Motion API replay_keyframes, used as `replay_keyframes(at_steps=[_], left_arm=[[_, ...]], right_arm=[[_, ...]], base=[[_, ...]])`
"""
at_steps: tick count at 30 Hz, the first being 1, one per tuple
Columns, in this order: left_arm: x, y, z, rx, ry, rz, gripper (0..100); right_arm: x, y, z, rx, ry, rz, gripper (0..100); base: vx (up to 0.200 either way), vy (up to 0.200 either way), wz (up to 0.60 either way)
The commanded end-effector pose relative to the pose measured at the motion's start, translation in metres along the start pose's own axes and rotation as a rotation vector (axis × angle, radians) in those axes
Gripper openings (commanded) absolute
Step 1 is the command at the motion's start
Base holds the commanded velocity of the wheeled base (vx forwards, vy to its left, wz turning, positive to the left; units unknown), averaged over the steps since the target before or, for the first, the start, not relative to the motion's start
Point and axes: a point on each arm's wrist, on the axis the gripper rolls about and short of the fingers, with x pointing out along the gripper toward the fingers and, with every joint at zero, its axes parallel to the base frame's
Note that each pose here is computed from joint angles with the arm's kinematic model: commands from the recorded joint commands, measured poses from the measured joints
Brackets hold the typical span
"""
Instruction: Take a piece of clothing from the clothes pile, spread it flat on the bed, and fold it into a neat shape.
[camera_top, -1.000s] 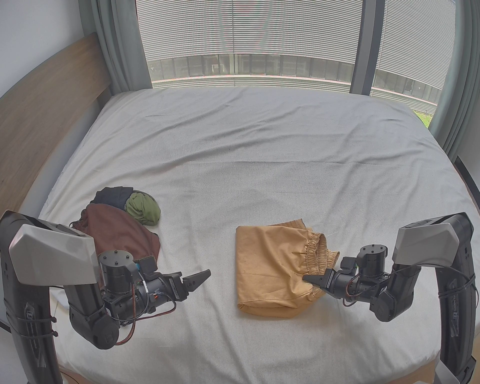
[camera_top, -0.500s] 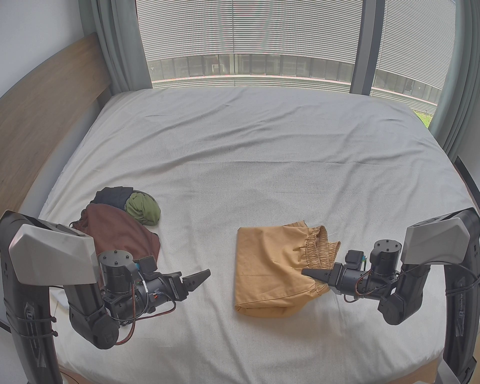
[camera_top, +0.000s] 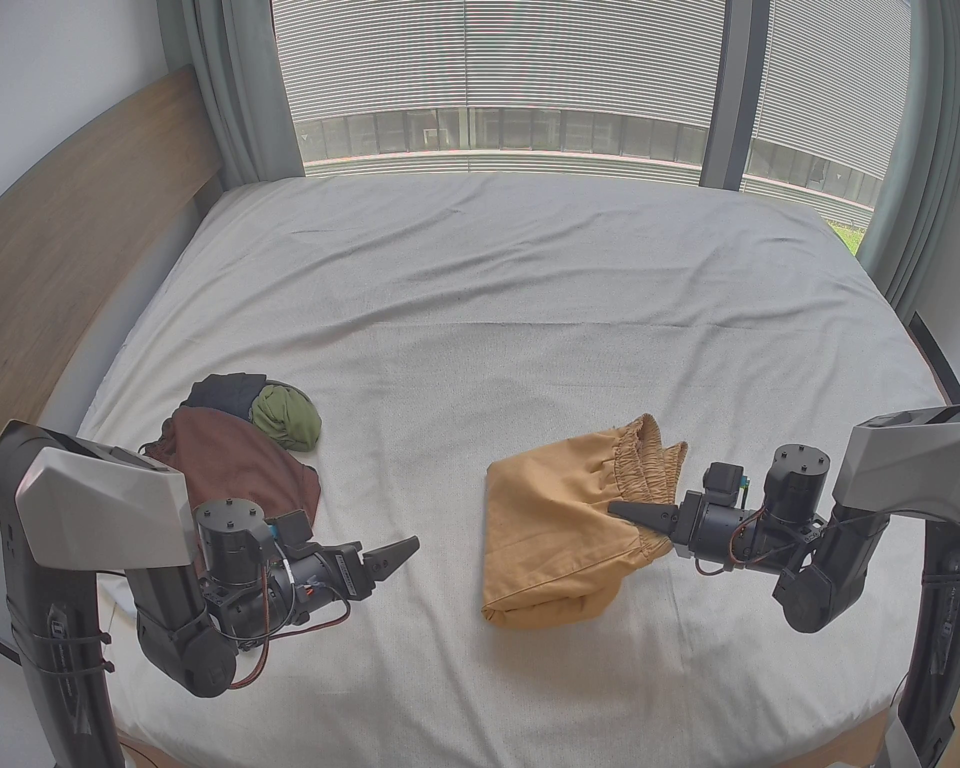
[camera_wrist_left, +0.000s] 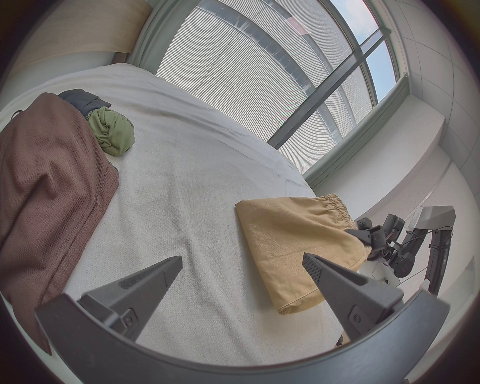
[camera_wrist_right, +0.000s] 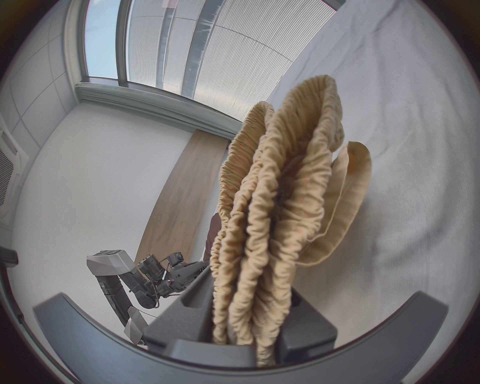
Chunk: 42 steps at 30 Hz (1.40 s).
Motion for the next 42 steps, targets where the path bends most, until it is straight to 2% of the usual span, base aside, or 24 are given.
replay_keyframes(at_steps=[1, 9, 19, 42], left_arm=[[0.0, -0.001, 0.001, 0.001, -0.004, -0.002, 100], [-0.001, -0.001, 0.0, 0.001, 0.0, 0.0, 100], [-0.001, 0.0, 0.001, 0.001, -0.002, 0.001, 100], [-0.001, 0.001, 0.0, -0.001, 0.001, 0.005, 100]], right_arm=[[0.0, 0.016, 0.013, -0.044, -0.035, 0.041, 0], [0.007, 0.04, 0.029, -0.104, -0.062, 0.128, 0], [0.02, 0.053, 0.057, -0.127, -0.112, 0.209, 0], [0.077, 0.059, 0.126, -0.118, -0.107, 0.212, 0]], base=[[0.0, 0.0, 0.0], [0.0, 0.0, 0.0], [0.0, 0.0, 0.0], [0.0, 0.0, 0.0]])
